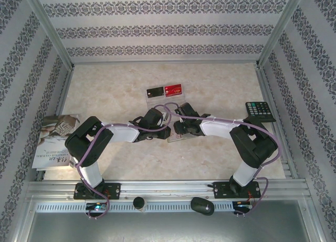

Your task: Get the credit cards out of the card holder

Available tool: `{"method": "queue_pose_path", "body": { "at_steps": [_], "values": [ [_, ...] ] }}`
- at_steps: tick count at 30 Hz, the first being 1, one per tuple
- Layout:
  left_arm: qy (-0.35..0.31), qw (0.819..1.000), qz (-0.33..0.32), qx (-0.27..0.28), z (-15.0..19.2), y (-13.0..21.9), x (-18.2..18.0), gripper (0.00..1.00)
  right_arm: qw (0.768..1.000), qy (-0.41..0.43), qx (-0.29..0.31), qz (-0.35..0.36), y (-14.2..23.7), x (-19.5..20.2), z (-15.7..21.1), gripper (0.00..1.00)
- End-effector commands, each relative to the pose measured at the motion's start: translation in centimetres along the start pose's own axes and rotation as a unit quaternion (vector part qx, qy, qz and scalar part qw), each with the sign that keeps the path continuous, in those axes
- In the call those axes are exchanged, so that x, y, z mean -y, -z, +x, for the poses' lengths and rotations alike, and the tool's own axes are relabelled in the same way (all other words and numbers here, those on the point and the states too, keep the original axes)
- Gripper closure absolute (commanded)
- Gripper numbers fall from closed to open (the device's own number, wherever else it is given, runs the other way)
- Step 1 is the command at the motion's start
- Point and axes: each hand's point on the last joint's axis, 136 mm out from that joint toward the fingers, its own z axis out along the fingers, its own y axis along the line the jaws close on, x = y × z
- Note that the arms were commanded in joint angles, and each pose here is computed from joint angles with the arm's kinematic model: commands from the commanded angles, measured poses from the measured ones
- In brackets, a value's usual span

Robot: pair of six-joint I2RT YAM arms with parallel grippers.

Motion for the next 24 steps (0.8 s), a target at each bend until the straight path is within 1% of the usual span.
{"method": "queue_pose_path", "body": {
  "at_steps": [1,8,16,20,24],
  "values": [
    [0.007,0.997,-0.037,-0.072,4.0,-0.7,-2.6,0.83,1.000,0.001,-0.023,0.019,-1.0,0.4,1.3,0.61],
    [0.010,0.996,-0.041,-0.076,4.4,-0.7,-3.0,0.83,0.997,-0.005,-0.017,0.079,-0.2,3.2,2.3,0.61],
    [0.012,0.996,-0.042,-0.075,4.4,-0.6,-3.1,0.83,0.995,-0.012,0.003,0.103,1.1,4.4,1.5,0.60],
    [0.013,0.996,-0.044,-0.076,4.5,-0.6,-3.3,0.84,0.996,-0.015,0.039,0.081,2.8,3.5,-0.2,0.59],
    [0.014,0.996,-0.043,-0.077,4.6,-0.5,-3.4,0.84,0.997,-0.019,0.074,0.019,4.6,1.6,-1.8,0.59]
  ]
}}
